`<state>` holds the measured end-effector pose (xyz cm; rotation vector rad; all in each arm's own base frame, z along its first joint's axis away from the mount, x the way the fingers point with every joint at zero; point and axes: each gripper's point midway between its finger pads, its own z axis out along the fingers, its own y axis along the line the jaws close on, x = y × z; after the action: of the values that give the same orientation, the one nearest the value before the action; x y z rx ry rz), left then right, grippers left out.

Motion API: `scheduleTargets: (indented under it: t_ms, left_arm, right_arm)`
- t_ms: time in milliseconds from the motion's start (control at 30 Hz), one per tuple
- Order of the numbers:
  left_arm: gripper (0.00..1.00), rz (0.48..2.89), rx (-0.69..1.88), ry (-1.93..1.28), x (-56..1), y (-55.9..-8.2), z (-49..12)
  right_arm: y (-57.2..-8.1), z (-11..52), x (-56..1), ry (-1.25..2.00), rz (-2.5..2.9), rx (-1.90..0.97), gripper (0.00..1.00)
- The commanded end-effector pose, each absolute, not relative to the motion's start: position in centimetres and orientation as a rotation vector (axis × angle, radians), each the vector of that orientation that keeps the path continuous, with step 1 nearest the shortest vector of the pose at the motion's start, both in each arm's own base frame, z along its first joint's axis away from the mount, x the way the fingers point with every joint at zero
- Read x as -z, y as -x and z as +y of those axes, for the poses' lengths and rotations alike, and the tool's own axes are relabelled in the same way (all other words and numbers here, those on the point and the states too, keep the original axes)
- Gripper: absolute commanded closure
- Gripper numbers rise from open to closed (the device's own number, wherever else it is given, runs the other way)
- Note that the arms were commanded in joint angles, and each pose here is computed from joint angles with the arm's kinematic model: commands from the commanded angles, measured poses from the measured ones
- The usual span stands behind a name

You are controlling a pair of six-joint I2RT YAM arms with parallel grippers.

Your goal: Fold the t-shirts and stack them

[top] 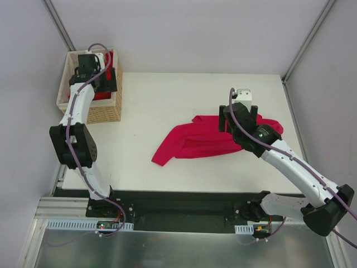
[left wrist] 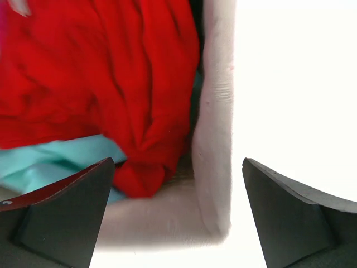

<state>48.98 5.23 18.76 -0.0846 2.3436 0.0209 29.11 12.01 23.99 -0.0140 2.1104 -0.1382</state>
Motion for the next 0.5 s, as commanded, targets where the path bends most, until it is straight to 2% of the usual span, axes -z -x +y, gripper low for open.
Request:
scheduleTargets:
  t_ms: [0, 133, 233, 300, 367, 400, 467]
  left_arm:
    - [0.01, 1.986, -0.036, 0.122, -34.2, -45.6, 4.5]
    - [0.01, 1.848, -0.024, 0.026, -39.9, -40.6, 0.6]
    - [0.01, 1.799, 0.000, -0.107, -41.1, -37.1, -4.3]
    - [0.01, 1.843, 0.124, -0.198, -39.3, -35.1, -7.6]
    - [0.01, 1.843, 0.300, -0.175, -38.9, -32.5, -9.4]
    - [0.01, 1.899, 0.432, -0.180, -36.4, -31.5, -11.2]
    - [0.01, 1.916, 0.528, -0.148, -35.0, -29.9, -12.1]
  right_arm:
    - [-28.1, 11.7, -26.3, 0.002, 2.063, 0.115, 0.18]
    - [-27.2, 11.8, -26.3, 0.016, 2.061, 0.138, 0.18]
    - [-26.6, 11.9, -26.0, 0.020, 2.064, 0.151, 0.18]
    - [-26.3, 12.0, -26.0, 0.027, 2.067, 0.154, 0.18]
    - [-26.0, 11.8, -25.9, 0.019, 2.069, 0.168, 0.18]
    - [-25.9, 11.7, -25.9, 0.018, 2.070, 0.173, 0.18]
    - [-25.7, 11.1, -25.9, 0.010, 2.073, 0.199, 0.18]
